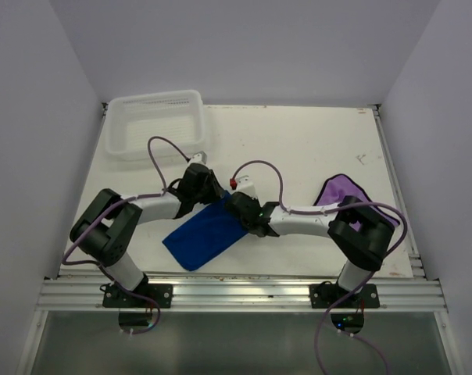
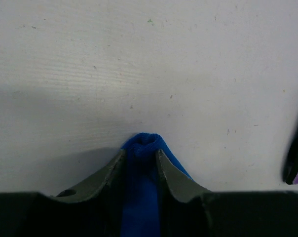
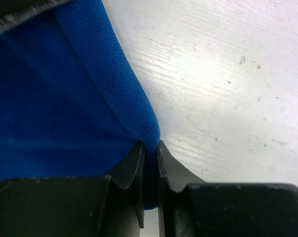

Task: Roll the towels
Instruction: Roll the towel

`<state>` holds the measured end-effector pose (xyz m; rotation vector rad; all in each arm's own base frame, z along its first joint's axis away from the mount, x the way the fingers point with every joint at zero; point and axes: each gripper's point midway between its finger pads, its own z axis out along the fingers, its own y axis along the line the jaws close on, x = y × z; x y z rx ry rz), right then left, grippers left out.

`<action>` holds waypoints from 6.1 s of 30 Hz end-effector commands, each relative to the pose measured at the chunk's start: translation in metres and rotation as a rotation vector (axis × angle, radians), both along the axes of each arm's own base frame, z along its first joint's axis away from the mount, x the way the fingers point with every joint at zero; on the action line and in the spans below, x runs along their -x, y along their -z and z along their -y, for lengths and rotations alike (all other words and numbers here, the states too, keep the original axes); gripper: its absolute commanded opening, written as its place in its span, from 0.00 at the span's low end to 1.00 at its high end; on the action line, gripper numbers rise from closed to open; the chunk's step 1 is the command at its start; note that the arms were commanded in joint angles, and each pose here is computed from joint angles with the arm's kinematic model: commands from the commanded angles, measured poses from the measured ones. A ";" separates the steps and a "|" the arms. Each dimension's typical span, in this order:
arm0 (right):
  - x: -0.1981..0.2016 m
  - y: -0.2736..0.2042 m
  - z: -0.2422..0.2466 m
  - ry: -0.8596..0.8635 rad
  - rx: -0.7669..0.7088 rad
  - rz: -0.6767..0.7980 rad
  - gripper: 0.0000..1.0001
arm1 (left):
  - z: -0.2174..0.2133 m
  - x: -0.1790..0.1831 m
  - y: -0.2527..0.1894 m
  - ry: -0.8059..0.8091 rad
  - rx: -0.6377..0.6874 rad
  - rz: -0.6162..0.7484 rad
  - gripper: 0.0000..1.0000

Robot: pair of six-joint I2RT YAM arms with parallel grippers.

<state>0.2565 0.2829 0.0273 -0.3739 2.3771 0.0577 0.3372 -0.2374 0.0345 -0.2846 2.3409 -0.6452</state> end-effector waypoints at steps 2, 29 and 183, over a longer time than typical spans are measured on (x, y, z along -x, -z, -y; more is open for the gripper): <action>-0.001 -0.005 0.030 0.014 0.224 0.092 0.00 | -0.007 -0.023 -0.036 -0.042 0.038 0.081 0.34; 0.017 -0.025 -0.006 -0.111 0.561 0.396 0.00 | 0.063 0.018 -0.078 0.184 0.438 -0.002 0.40; 0.077 -0.045 -0.027 -0.157 0.230 0.252 0.35 | 0.041 0.088 0.013 0.163 0.328 -0.139 0.38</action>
